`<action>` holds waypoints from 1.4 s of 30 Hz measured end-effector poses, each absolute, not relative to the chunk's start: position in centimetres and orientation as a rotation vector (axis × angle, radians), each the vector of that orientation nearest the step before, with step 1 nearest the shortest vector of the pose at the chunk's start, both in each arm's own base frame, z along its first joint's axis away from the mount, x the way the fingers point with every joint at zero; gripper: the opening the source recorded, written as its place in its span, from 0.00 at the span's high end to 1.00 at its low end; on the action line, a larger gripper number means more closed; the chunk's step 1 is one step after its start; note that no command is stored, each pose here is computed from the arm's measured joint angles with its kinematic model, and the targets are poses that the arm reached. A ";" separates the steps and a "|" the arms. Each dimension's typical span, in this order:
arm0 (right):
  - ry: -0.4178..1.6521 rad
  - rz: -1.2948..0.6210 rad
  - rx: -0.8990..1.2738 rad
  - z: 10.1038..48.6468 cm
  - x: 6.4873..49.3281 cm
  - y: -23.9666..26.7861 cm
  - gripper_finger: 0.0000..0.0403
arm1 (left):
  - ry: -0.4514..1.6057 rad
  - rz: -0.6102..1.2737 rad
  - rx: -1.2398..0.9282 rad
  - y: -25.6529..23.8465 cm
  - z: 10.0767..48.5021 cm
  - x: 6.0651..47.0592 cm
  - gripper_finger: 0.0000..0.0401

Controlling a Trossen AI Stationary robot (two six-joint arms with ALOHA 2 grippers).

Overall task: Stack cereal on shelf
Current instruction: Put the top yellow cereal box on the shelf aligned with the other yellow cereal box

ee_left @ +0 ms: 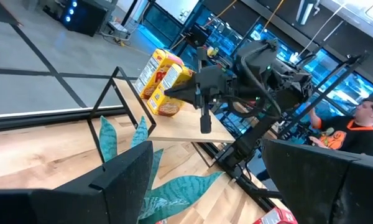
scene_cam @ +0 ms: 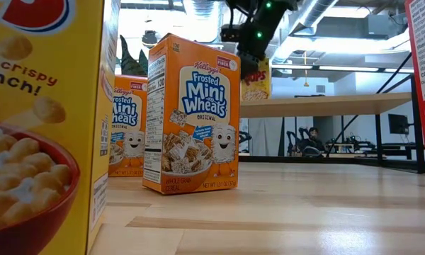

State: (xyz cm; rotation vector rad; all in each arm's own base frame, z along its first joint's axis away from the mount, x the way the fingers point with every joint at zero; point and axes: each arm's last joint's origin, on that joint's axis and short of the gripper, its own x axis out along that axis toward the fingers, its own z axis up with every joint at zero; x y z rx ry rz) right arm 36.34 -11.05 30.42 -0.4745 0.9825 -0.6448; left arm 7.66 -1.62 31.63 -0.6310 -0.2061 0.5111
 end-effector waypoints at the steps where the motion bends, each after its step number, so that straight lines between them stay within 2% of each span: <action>1: 0.972 -0.640 -0.476 30.8 36.5 -10.8 0.92 | -0.206 0.511 -0.631 -1.6 31.6 7.7 0.27; 5: 0.866 -0.594 -0.415 35.0 35.3 -8.3 0.95 | -0.209 0.510 -0.642 -1.6 31.6 7.7 0.27; 9: 0.731 -0.496 -0.236 38.8 31.2 -6.3 0.98 | -0.203 0.512 -0.636 -1.6 31.5 7.7 0.27; 12: 0.679 -0.533 -0.120 39.3 27.1 -5.7 0.97 | -0.204 0.513 -0.636 -1.6 31.6 7.7 0.27; 16: 0.563 -0.649 -0.025 37.6 22.7 -5.2 0.98 | -0.205 0.515 -0.637 -1.6 31.6 7.7 0.27; 22: 0.400 -0.744 0.049 33.8 20.8 -5.9 0.98 | -0.214 0.540 -0.641 -1.6 31.6 7.6 0.27; 27: 0.425 -0.808 0.073 31.0 21.2 -7.4 0.96 | -0.217 0.549 -0.642 -1.5 31.6 7.6 0.27; 30: 0.430 -0.780 0.084 29.7 22.0 -8.2 0.97 | -0.219 0.548 -0.650 -1.5 31.6 7.6 0.27; 42: 0.444 -0.776 0.108 27.3 24.2 -11.5 0.95 | -0.211 0.545 -0.648 -1.5 31.5 7.6 0.27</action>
